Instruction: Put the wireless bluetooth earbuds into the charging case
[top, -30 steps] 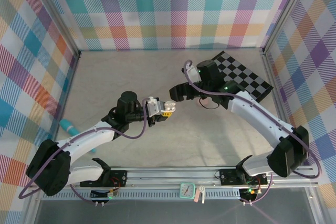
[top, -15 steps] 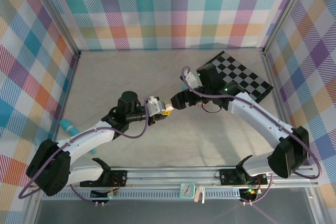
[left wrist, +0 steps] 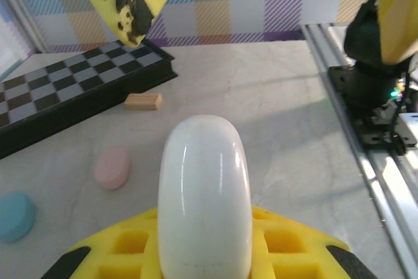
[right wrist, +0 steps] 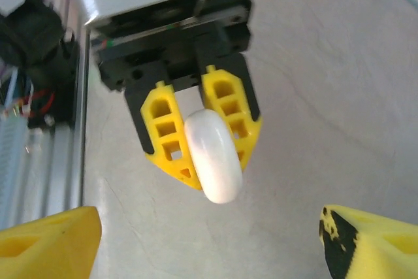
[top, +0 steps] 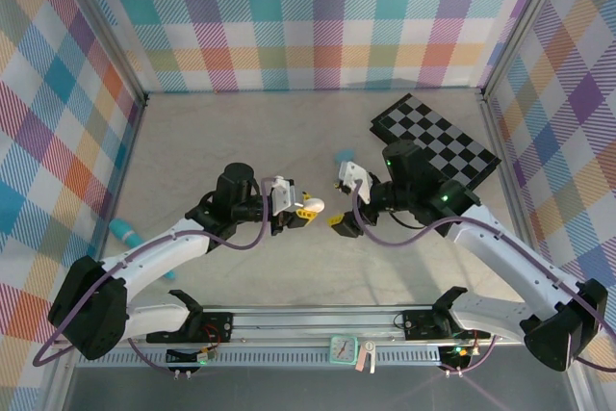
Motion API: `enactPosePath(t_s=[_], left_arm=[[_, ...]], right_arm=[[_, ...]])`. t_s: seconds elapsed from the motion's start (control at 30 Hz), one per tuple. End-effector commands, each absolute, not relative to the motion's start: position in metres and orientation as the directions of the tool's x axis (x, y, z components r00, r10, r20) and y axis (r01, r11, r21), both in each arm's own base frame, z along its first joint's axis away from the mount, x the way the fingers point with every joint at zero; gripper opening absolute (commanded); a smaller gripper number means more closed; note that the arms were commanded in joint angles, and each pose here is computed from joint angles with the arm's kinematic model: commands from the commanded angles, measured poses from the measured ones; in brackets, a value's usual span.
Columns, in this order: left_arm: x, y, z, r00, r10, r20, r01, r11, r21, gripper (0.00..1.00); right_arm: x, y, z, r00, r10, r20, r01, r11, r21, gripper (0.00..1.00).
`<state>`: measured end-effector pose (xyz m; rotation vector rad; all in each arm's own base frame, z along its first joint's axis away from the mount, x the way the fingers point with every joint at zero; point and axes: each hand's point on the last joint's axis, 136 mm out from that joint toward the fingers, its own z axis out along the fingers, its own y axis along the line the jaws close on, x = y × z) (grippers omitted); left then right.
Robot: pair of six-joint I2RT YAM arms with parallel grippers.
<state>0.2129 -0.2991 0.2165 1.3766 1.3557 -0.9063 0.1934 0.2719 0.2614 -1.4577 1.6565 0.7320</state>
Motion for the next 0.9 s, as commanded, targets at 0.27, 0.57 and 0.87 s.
enactPosePath(t_s=[0.27,0.57,0.87], left_arm=[[0.192,-0.302,0.239,0.151,0.219,-0.964,0.988,-0.012,0.152,0.05],[0.196,-0.303,0.237,0.147,0.224,-0.963,0.989,-0.002,0.151,0.05],[0.207,-0.300,0.231,0.148,0.234,-0.961,0.983,0.072,0.169,0.34]], right_arm=[[0.198,0.299,0.255,0.235,-0.544,-0.805,-0.969,-0.065,-0.238,0.64],[0.197,0.308,0.248,0.215,-0.540,-0.814,-0.975,-0.079,-0.206,0.35],[0.203,0.300,0.242,0.182,-0.552,-0.814,-0.975,0.004,-0.220,0.19]])
